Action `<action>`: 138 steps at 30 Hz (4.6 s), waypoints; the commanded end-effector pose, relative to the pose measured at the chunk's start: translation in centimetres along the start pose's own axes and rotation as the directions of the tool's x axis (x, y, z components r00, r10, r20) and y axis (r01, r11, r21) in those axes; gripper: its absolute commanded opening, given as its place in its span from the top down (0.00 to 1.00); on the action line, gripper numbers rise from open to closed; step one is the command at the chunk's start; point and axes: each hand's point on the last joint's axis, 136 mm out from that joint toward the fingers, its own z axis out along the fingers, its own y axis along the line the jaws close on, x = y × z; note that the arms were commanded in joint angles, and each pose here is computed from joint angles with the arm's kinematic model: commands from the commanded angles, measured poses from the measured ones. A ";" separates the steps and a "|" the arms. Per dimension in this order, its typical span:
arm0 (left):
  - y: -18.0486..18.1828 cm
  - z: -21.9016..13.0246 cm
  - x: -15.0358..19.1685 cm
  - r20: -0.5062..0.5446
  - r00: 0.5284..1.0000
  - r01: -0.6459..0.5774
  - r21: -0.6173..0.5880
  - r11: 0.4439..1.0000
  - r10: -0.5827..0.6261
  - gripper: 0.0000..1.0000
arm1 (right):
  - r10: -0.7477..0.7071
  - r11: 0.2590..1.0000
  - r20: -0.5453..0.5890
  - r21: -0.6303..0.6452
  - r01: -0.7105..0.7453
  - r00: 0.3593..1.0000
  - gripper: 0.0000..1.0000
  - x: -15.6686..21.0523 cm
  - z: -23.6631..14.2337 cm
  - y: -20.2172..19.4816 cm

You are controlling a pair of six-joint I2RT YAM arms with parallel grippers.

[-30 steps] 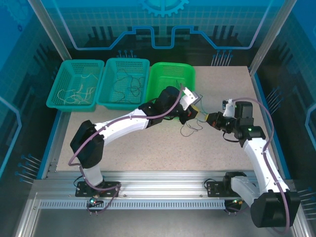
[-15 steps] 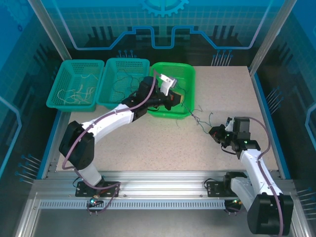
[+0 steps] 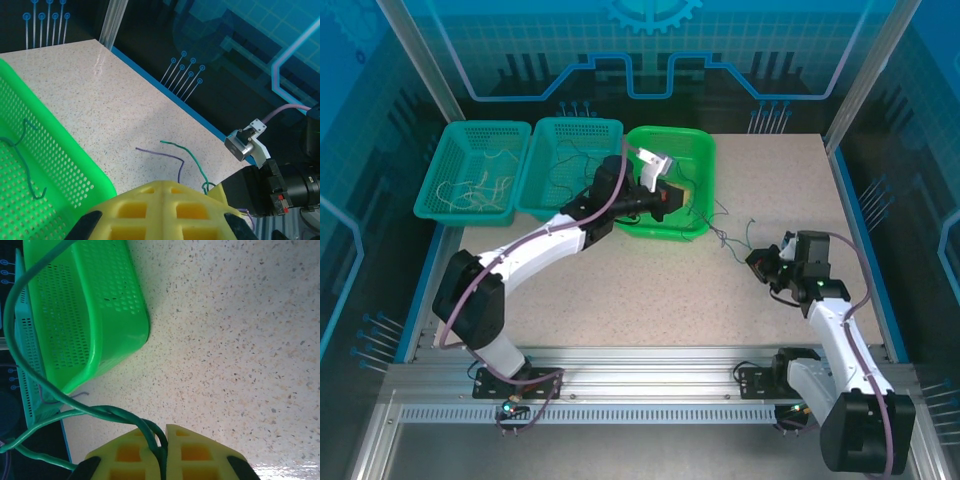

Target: Untangle the cables

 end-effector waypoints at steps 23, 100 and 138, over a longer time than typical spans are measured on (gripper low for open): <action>-7.0 -4.7 -4.7 0.247 0.873 -0.466 0.168 0.869 0.420 0.41 | -0.352 0.934 0.144 -0.015 0.358 0.925 1.00 -2.1 -7.3 8.7; -13.8 -2.8 -3.4 0.222 0.938 -0.329 0.310 0.892 0.268 1.00 | -0.700 0.646 0.018 -0.408 0.645 0.714 0.44 6.4 -0.1 14.6; -13.8 -3.2 -2.0 0.169 0.939 -0.339 0.322 0.884 0.299 1.00 | -0.813 -0.392 0.487 -0.050 0.918 -0.320 0.51 6.8 0.3 16.8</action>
